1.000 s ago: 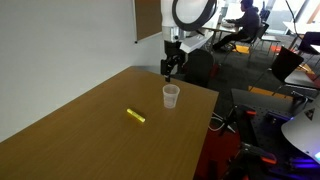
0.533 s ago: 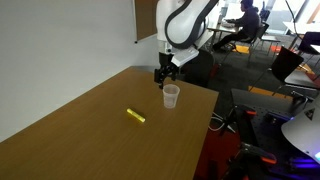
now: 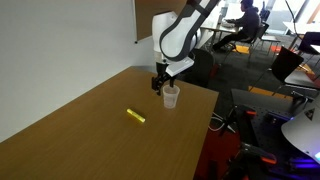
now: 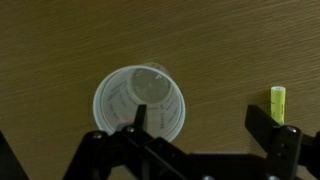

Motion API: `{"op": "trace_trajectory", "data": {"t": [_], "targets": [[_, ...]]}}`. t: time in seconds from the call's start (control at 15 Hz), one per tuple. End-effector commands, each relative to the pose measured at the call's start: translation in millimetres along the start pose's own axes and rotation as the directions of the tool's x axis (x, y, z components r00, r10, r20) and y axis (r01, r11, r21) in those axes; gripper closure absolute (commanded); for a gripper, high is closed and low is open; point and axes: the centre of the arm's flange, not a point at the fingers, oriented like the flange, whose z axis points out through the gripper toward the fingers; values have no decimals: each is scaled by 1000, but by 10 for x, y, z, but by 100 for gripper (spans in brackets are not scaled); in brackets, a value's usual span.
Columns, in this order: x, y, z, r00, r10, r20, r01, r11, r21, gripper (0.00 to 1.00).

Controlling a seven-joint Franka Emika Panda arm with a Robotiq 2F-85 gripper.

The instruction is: Move the cup from the right side of the yellow marker to the left side

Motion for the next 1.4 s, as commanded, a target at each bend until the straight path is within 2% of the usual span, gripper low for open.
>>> {"op": "trace_trajectory", "data": {"t": [0.0, 0.67, 0.73, 0.87, 1.33], "targets": [[101, -63, 158, 999, 49, 6, -49, 999, 15, 0], [291, -78, 468, 993, 115, 7, -115, 993, 30, 0], [312, -79, 481, 993, 121, 0, -121, 992, 31, 25], [348, -88, 486, 992, 129, -9, -129, 991, 31, 34], [387, -87, 427, 991, 132, -28, -131, 991, 30, 90]]}}
